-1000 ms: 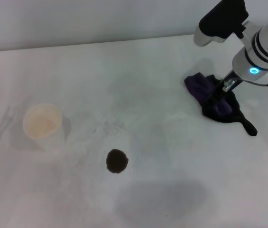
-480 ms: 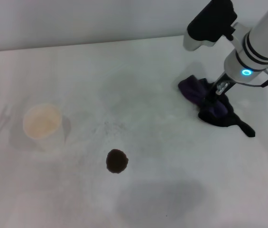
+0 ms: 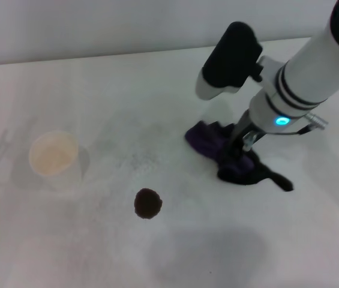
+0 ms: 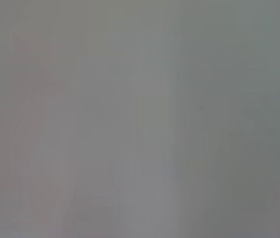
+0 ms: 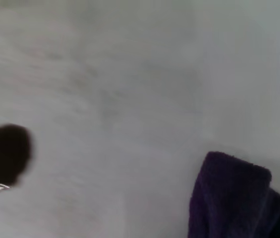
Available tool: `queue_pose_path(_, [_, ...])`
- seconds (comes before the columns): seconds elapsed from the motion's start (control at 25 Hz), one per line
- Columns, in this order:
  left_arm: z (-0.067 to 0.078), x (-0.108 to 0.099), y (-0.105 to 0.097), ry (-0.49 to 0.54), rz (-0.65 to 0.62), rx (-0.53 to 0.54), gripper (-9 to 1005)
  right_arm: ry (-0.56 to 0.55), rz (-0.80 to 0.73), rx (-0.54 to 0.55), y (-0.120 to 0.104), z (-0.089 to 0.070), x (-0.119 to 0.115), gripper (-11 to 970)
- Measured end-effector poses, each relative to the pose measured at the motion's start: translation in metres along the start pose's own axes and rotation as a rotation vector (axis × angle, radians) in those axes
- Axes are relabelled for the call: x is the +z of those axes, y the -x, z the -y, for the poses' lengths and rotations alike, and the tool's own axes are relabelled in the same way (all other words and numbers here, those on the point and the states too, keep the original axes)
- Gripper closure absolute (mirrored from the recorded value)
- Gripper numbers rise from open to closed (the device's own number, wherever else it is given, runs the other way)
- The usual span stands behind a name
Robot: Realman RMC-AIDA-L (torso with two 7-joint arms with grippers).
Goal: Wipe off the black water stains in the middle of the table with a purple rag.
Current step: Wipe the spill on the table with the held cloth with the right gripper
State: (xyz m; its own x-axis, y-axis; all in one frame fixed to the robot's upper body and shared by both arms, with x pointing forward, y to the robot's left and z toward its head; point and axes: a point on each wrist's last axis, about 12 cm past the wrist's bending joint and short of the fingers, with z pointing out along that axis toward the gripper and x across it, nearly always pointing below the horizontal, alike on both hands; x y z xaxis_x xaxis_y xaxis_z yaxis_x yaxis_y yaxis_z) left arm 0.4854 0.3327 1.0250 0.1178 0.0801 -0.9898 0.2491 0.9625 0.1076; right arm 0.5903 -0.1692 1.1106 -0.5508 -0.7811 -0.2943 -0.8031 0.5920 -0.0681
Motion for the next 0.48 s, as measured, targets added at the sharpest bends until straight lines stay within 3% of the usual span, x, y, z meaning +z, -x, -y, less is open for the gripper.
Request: queue_pose_path(0.48, [-0.009, 0.011, 0.005, 0.014, -0.005, 0.035, 114, 0.118, 0.101, 0.015, 0.03, -0.079, 0.003, 862])
